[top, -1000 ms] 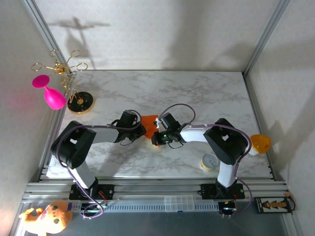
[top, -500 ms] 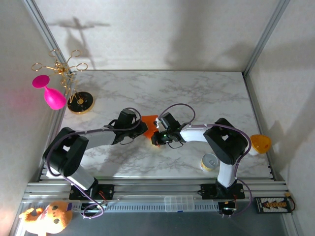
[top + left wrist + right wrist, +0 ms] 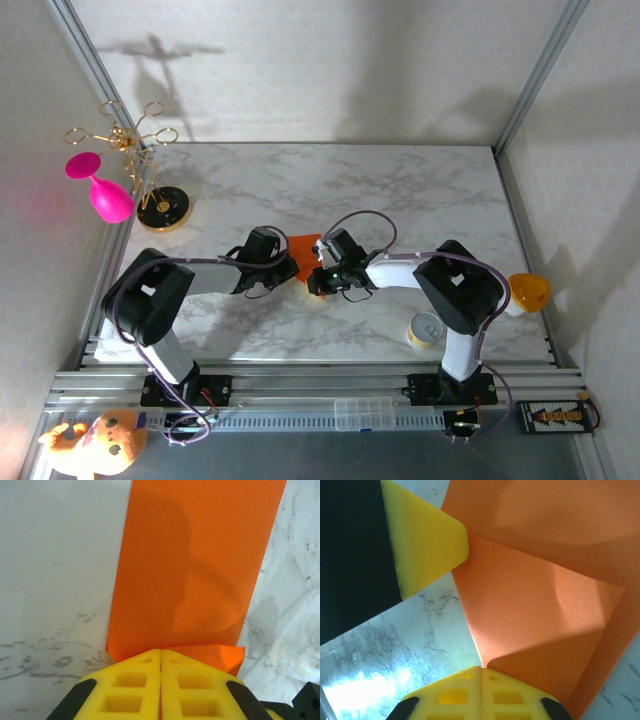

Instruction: Fold a paper plane with a square sheet of paper (pick it up from the middle)

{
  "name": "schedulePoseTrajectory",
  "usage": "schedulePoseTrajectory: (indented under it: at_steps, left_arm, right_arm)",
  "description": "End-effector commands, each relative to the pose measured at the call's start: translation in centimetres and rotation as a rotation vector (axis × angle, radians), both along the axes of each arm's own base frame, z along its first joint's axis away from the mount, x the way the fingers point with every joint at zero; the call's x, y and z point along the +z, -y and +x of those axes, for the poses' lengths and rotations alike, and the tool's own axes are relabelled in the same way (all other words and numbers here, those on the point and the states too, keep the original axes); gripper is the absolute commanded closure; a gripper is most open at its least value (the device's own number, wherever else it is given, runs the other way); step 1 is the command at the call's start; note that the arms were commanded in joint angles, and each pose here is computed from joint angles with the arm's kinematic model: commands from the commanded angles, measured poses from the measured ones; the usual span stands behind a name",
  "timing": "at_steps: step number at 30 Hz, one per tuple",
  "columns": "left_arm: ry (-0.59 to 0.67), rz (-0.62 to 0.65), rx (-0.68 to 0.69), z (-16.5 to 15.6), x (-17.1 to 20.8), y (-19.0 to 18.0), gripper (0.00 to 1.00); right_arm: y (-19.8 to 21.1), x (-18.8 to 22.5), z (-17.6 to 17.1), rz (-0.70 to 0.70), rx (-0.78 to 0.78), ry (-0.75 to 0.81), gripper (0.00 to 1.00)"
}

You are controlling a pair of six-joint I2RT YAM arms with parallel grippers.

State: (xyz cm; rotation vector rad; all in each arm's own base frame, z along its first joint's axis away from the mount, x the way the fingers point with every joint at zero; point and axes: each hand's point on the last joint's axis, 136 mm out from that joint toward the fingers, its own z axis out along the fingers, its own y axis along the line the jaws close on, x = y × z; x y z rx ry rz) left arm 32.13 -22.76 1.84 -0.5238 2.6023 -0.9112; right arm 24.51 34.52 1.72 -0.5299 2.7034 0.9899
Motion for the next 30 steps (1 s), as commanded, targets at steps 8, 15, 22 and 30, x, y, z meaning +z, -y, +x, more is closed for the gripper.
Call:
schedulePoseTrajectory:
  at_steps: [8, 15, 22, 30]
  left_arm:
    - [-0.071, 0.115, 0.05, -0.4, -2.4, -1.5, 0.94]
    - [-0.1, 0.137, 0.045, -0.8, -3.2, -1.8, 0.95]
    - [-0.123, 0.146, 0.04, -1.0, -3.7, -1.8, 0.95]
    - [-0.139, 0.161, 0.043, -1.2, -4.0, -2.0, 0.95]
  right_arm:
    - [1.6, -2.5, -1.5, -0.084, -0.005, -0.07, 1.0]
    - [-0.3, 1.7, -0.2, 0.033, 0.03, 0.003, 1.0]
    - [-1.5, 1.8, 1.4, 0.029, 0.039, 0.04, 1.0]
    - [-1.9, 1.7, 2.6, 0.025, 0.003, 0.056, 1.0]
